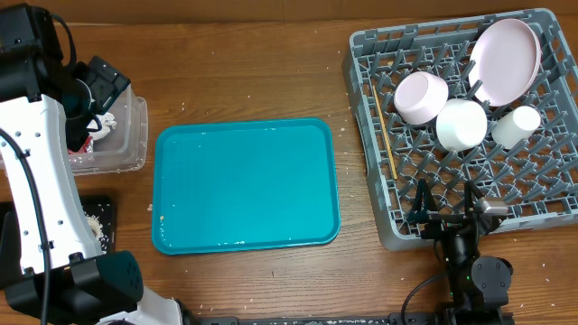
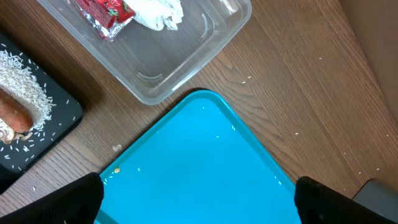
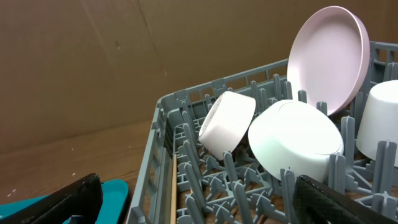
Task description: Sort waste into correct bins and load items into the dishwasher
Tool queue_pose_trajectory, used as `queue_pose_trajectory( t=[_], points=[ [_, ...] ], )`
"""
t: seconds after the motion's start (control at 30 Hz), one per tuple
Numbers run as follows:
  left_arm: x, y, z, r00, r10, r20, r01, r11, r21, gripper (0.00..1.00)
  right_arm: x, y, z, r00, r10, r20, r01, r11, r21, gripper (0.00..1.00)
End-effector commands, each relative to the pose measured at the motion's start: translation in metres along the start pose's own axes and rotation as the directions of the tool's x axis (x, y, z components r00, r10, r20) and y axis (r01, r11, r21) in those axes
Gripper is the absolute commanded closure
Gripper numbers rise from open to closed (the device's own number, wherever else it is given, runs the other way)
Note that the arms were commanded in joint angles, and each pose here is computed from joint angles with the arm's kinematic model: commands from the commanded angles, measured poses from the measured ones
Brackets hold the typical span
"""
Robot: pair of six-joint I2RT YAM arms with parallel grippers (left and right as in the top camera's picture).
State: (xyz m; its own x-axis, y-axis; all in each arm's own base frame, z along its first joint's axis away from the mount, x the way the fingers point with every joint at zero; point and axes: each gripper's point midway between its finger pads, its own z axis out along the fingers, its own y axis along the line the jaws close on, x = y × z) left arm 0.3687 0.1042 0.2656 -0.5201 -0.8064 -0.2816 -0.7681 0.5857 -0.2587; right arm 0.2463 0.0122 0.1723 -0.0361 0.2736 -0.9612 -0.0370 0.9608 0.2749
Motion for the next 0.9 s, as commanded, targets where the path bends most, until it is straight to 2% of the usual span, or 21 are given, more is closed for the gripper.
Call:
queue_pose_trajectory(
  t=[0.0,0.33,0.5,0.63,0.87],
  points=[
    [0.000,-0.002,-0.001,1.000,0.019,0.000,-0.019,1.000,0.008,0.00,0.001,-0.003,0.000,1.000,-0.004,0.007,0.004,1.000,0.010,0.00],
    [-0.002,0.003,0.000,1.000,0.028,0.007,-0.027,1.000,-0.015,0.00,0.001,-0.003,0.000,1.000,-0.004,0.007,0.004,1.000,0.010,0.00],
    [0.012,0.009,-0.002,0.998,0.050,-0.048,-0.052,0.998,-0.037,0.00,0.001,-0.003,0.000,1.000,-0.004,0.007,0.004,1.000,0.010,0.00],
    [0.018,0.002,-0.006,0.988,0.145,-0.045,-0.146,0.989,-0.023,0.00,0.001,-0.003,0.000,1.000,-0.004,0.007,0.004,1.000,0.010,0.00],
    [0.027,-0.033,-0.026,0.918,0.382,0.102,-0.390,0.917,0.080,0.00,0.001,-0.003,0.000,1.000,-0.004,0.007,0.004,1.000,0.010,0.00]
  ],
)
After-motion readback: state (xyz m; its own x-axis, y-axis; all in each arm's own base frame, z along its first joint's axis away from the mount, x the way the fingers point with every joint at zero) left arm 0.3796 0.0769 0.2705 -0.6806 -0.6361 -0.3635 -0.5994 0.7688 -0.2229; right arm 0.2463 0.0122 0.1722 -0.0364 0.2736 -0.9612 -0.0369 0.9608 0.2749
